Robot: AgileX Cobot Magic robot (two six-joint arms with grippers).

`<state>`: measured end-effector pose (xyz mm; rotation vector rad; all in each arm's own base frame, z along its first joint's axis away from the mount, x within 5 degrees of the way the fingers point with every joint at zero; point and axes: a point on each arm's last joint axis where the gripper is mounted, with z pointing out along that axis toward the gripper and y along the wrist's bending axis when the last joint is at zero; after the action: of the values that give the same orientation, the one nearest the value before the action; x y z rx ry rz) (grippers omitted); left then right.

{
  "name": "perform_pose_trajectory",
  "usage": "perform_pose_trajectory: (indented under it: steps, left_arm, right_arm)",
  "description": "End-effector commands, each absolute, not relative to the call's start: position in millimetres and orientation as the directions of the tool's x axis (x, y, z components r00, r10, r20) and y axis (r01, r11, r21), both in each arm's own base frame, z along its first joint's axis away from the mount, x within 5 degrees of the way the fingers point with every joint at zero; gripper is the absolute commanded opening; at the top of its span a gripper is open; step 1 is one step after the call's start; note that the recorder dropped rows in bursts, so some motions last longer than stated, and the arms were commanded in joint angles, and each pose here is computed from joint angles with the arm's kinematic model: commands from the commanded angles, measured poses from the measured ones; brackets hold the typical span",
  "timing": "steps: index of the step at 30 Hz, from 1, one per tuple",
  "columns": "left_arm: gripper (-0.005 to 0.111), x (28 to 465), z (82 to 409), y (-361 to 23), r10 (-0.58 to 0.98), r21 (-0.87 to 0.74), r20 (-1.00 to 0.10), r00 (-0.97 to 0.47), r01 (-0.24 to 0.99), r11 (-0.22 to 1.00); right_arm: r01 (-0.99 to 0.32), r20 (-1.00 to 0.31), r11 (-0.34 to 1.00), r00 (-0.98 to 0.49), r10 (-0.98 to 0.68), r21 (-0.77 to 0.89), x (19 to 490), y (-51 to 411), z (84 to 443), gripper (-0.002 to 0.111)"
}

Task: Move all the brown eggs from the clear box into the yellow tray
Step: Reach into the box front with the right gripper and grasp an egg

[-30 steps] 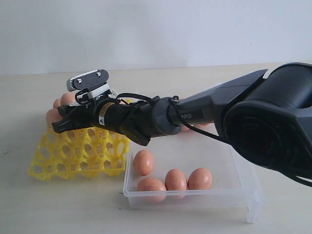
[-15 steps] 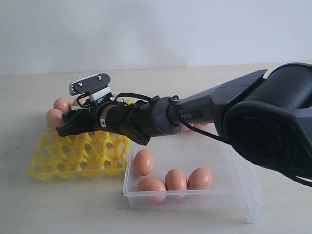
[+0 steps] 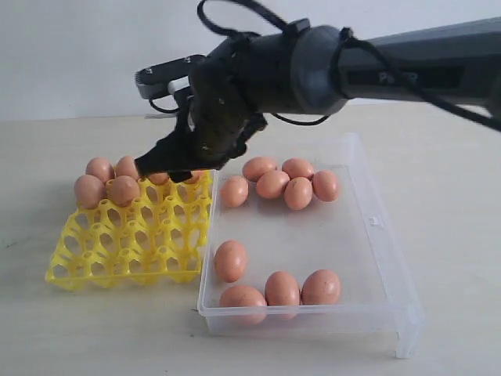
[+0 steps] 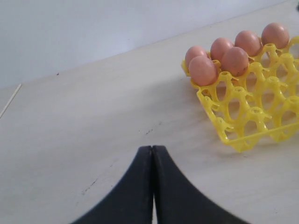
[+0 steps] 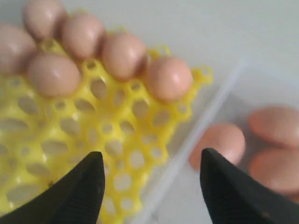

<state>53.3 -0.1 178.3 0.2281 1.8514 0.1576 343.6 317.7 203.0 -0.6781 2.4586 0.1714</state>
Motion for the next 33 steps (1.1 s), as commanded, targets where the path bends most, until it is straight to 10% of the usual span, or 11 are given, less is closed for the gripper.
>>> perform_pose_trajectory:
  steps: [1, 33]
  left_arm:
    - [0.000, 53.1, 180.7, -0.3, 0.233, 0.221, -0.937, -0.261, 0.073, 0.973]
    - [0.000, 53.1, 180.7, -0.3, 0.233, 0.221, -0.937, -0.261, 0.073, 0.973]
  right_arm:
    - [-0.346, -0.345, 0.938, -0.877, -0.335, -0.030, 324.6, 285.3, 204.9, 0.057]
    - [-0.242, 0.081, 0.970, -0.967, -0.240, -0.017, 289.8, 256.2, 166.9, 0.057]
